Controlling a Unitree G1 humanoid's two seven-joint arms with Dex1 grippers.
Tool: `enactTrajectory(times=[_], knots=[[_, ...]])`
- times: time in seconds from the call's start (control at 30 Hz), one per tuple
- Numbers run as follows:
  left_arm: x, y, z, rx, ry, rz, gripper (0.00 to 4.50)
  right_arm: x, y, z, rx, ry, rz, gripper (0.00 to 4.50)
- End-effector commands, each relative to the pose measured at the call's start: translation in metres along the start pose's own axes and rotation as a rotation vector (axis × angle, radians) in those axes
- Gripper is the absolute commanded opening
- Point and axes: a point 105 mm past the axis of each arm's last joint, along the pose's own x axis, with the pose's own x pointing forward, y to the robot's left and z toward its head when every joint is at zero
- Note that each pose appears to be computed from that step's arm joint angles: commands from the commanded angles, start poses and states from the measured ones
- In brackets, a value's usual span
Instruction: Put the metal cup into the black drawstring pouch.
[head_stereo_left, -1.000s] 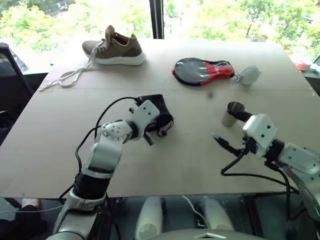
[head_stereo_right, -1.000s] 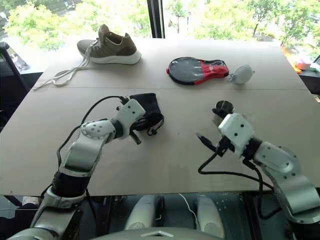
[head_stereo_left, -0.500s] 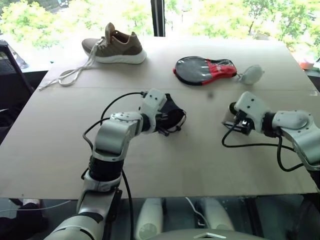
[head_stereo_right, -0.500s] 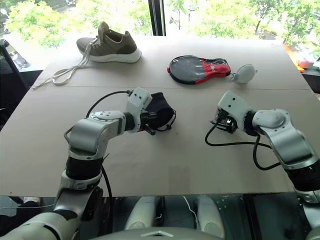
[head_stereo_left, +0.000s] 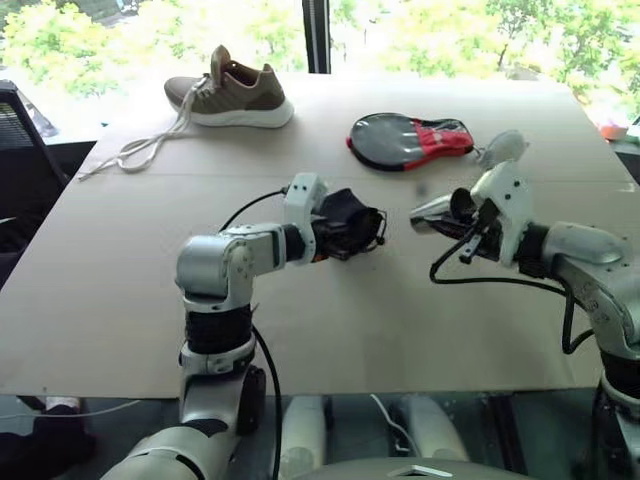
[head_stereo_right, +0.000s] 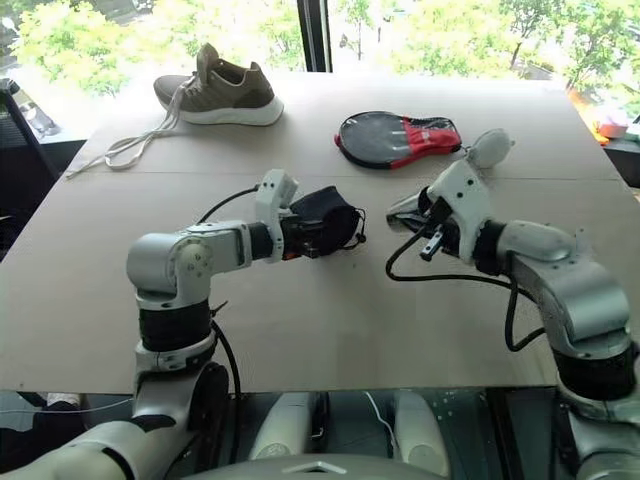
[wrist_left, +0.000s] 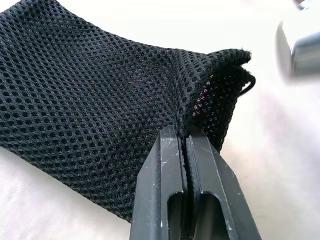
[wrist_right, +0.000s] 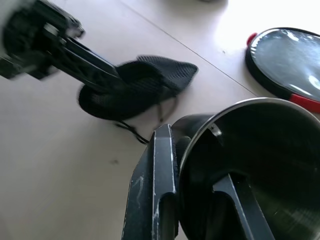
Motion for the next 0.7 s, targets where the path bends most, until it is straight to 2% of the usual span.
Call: enactTrajectory(times=[0.03, 0.27, 0.47, 0.7], knots=[[0.001, -0.001, 0.009, -0.005, -0.007, -0.026, 0.0, 0.003, 0.017, 0.015, 0.154, -0.16, -0.034, 0.01], [0.007, -0.008, 0.01, 0.019, 0.036, -0.06, 0.0, 0.021, 0.034, 0.021, 0.407, -0.317, -0.001, 0.01], [0.006, -0.021, 0.014, 0.023, 0.023, -0.114, 0.0, 0.041, 0.028, 0.003, 0.466, -0.286, -0.059, 0.01], [0.004, -0.031, 0.014, 0.054, 0.021, -0.136, 0.0, 0.052, 0.018, -0.017, 0.444, -0.241, -0.159, 0.01]])
